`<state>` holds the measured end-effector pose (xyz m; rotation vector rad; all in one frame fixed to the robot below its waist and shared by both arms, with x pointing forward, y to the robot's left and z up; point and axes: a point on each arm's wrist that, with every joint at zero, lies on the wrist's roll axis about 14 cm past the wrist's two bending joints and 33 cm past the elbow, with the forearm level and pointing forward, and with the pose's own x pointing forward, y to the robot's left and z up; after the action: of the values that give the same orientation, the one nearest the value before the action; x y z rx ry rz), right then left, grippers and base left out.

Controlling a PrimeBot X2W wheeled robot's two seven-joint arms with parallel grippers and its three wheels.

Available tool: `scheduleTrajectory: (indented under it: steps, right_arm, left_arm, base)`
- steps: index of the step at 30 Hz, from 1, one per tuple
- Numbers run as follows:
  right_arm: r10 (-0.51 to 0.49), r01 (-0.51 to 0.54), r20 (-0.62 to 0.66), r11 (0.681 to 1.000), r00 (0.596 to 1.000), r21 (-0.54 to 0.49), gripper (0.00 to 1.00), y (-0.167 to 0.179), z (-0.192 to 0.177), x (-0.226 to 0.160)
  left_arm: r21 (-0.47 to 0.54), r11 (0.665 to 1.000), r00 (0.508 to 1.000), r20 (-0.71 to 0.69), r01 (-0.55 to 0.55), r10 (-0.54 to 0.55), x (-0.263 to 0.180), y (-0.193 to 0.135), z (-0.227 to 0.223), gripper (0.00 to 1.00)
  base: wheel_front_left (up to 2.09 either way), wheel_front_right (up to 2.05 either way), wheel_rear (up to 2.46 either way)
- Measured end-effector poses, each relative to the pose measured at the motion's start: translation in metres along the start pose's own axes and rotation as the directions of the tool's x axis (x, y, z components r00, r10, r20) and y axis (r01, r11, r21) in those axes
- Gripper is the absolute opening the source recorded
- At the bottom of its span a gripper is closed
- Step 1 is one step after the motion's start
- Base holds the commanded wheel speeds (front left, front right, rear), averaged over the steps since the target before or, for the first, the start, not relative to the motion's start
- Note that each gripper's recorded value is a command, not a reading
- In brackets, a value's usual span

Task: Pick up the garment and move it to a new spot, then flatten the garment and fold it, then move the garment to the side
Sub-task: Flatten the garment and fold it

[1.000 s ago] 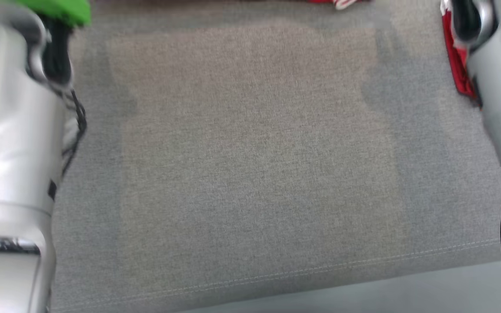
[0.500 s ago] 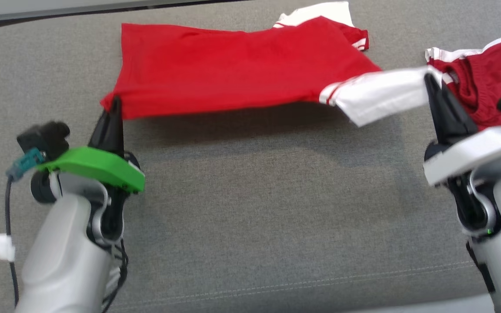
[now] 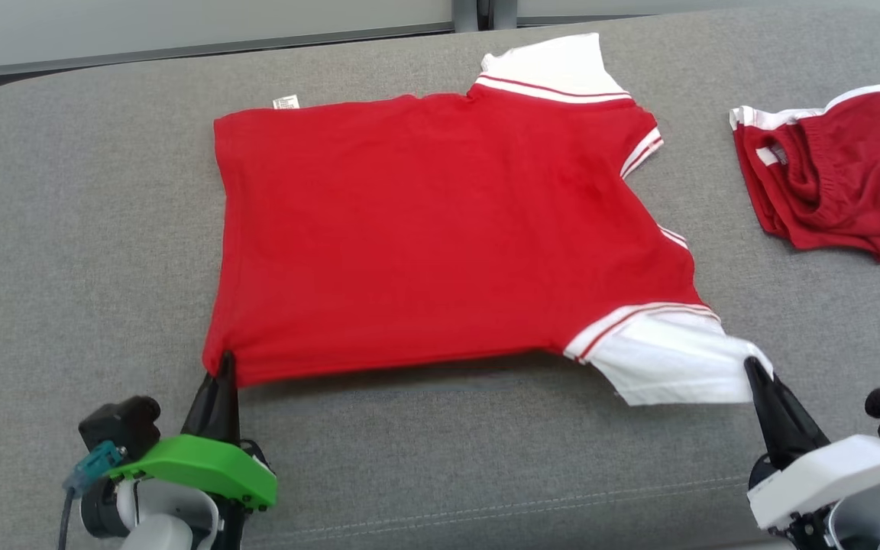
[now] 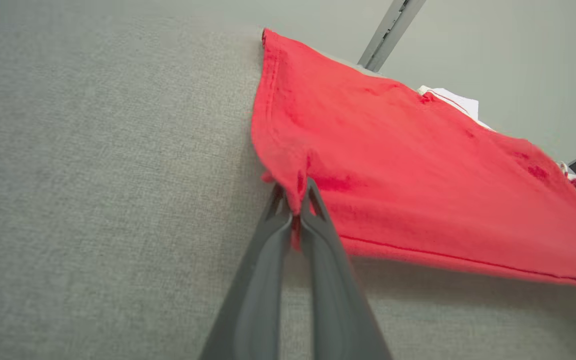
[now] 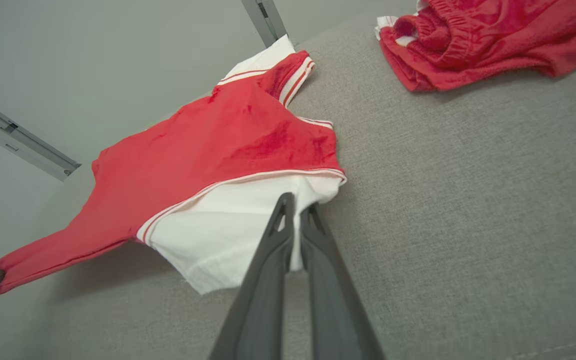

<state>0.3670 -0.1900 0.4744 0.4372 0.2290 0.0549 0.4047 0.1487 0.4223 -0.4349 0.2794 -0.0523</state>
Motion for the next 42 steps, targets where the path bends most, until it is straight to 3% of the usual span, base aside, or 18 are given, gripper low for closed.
scheduleTrajectory:
  steps: [10, 18, 42]
  right_arm:
    - [-0.097, 0.103, -0.131, 0.994, 0.987, 0.035, 0.0, -0.024, -0.041, -0.03]
    - [-0.098, 0.108, -0.198, 0.993, 0.975, 0.04, 0.0, -0.023, -0.052, -0.044]
    - [-0.006, 0.003, -0.143, 1.0, 0.99, -0.018, 0.0, 0.002, -0.017, -0.015]
  left_arm:
    - [0.023, 0.997, 0.995, -0.061, -0.074, 0.076, -0.03, 0.021, -0.03, 0.0]
    - [0.026, 0.995, 0.992, -0.086, -0.092, 0.094, -0.045, 0.025, -0.04, 0.0]
    - [0.066, 0.996, 0.992, -0.109, -0.056, 0.063, -0.035, 0.008, -0.024, 0.0]
  base:
    - [0.0, 0.0, 0.0]
    - [0.0, 0.0, 0.0]
    - [0.0, 0.0, 0.0]
